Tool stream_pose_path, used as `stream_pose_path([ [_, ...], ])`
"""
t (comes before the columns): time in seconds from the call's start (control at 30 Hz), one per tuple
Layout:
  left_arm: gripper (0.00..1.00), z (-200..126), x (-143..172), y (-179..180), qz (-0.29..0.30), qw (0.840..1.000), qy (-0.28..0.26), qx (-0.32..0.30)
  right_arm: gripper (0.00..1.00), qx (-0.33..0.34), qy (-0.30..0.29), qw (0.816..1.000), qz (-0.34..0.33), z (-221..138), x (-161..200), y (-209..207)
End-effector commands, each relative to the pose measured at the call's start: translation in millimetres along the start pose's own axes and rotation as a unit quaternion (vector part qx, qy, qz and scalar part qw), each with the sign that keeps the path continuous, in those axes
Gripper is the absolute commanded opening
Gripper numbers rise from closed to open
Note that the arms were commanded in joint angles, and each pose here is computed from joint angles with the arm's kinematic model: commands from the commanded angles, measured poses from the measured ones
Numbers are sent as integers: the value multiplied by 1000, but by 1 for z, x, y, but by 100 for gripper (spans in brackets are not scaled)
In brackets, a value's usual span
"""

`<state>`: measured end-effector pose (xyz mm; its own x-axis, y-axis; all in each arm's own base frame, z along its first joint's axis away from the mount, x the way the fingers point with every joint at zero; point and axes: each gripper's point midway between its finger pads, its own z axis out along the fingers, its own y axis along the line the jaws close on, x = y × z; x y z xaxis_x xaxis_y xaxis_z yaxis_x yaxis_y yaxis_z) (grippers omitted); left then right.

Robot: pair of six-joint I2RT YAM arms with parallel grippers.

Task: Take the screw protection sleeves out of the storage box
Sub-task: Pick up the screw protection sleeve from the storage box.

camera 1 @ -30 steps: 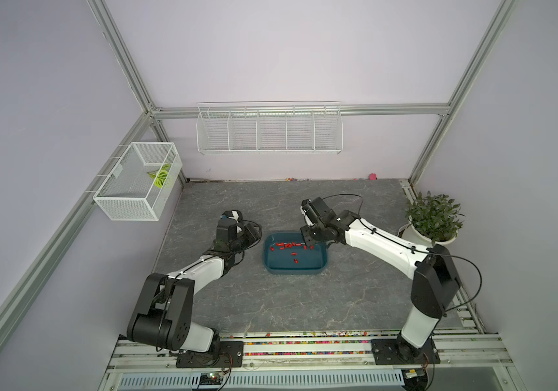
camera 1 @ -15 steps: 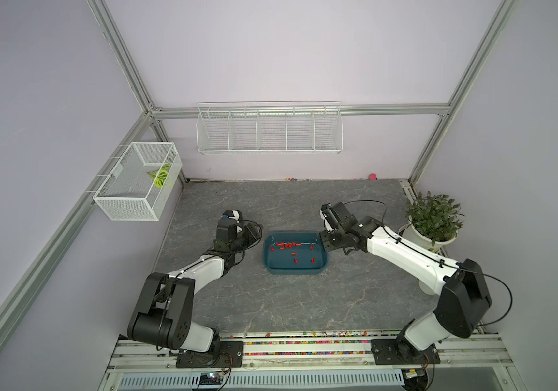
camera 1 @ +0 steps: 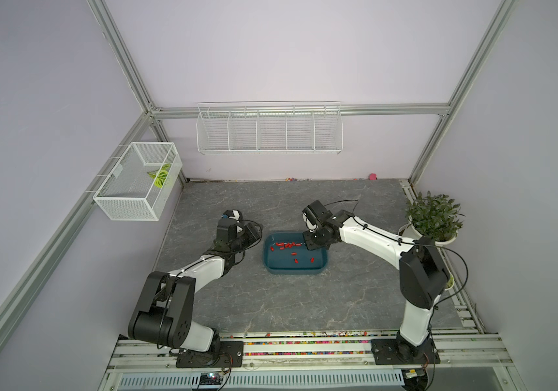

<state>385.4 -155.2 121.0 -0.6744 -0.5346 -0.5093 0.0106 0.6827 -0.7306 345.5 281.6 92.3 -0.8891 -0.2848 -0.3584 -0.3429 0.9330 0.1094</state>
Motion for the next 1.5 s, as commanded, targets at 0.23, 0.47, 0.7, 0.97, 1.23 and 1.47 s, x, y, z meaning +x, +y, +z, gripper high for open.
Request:
stream_pose_path([
  [0.23, 56, 0, 1, -4, 6, 1000, 2, 13, 30, 51, 26, 998, 32, 28, -2, -12],
  [0.47, 57, -1, 1, -6, 8, 1000, 2, 16, 33, 71, 33, 996, 41, 41, 1, -17],
  [0.7, 57, -1, 1, -6, 8, 1000, 0, 17, 33, 87, 41, 994, 47, 51, 1, -21],
  [0.97, 58, -1, 1, -7, 9, 1000, 0, 18, 30, 93, 55, 992, 58, 65, 6, -22],
  [1.23, 58, -1, 1, -7, 9, 1000, 0, 18, 31, 98, 58, 992, 61, 68, 9, -24],
  [1.47, 58, -1, 0, -7, 9, 1000, -1, 19, 32, 100, 61, 991, 63, 71, 9, -25],
])
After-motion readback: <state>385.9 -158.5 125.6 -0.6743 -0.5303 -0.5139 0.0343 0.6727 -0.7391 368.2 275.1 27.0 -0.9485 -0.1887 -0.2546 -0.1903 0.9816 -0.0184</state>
